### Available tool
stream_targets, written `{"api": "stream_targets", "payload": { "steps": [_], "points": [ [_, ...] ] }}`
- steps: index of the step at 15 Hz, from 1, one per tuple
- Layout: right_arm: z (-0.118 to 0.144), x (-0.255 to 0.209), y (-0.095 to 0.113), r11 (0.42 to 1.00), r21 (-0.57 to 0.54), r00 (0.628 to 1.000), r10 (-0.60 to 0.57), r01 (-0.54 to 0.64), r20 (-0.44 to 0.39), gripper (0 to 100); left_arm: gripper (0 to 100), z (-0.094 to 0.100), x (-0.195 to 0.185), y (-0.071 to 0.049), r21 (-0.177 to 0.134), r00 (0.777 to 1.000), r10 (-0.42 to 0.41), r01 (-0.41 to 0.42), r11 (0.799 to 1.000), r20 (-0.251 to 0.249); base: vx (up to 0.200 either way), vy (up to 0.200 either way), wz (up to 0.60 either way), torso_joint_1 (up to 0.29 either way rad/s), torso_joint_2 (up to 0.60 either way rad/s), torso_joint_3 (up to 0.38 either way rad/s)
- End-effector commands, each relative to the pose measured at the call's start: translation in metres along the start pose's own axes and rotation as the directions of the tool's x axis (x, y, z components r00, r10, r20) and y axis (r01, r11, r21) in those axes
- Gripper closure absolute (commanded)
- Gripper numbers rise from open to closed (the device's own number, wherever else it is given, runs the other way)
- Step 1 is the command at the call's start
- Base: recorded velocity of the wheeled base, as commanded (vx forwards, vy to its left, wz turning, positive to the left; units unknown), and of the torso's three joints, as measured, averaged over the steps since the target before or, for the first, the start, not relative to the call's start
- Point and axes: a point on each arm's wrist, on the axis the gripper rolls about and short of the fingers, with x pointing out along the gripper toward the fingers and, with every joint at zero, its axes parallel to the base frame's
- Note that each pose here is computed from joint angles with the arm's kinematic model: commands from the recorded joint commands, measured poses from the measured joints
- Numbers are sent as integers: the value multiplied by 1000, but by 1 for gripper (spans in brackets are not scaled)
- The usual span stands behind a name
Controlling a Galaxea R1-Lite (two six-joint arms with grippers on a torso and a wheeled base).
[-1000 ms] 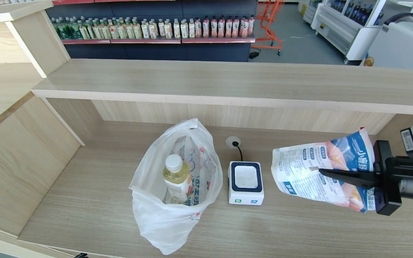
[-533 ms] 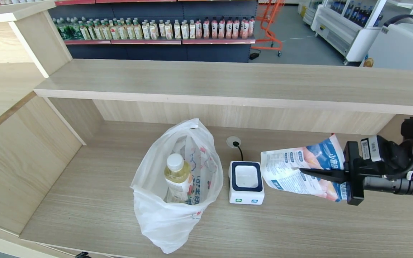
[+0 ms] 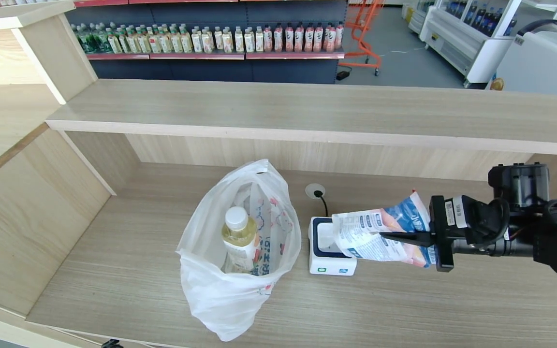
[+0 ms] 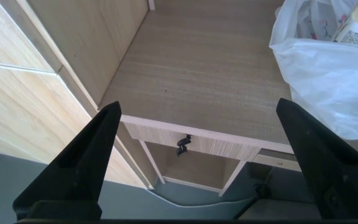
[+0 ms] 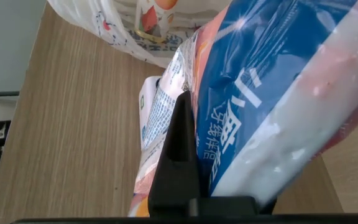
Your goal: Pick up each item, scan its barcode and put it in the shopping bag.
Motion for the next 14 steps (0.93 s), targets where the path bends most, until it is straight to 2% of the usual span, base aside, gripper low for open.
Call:
{"api": "stream_targets", "payload": {
  "steps": [1,5,8,14],
  "points": [
    [-7,13,-5,1000,0,1000,18,-18,9,100,0,0,0,0,0,1000,1,-1,1000,0,0,0,0,0,0,0],
    [-16,33,-10,999,-45,999,25,-23,40,100,0,0,0,0,0,1000,1,-1,1000,-2,0,0,0,0,0,0],
    [-26,41,-8,999,-36,999,34,-33,39,100,0,0,0,0,0,1000,1,-1,1000,0,0,0,0,0,0,0],
    [-29,55,-16,997,-67,998,32,-27,61,100,0,0,0,0,0,1000,1,-1,1000,-2,0,0,0,0,0,0]
  ]
}}
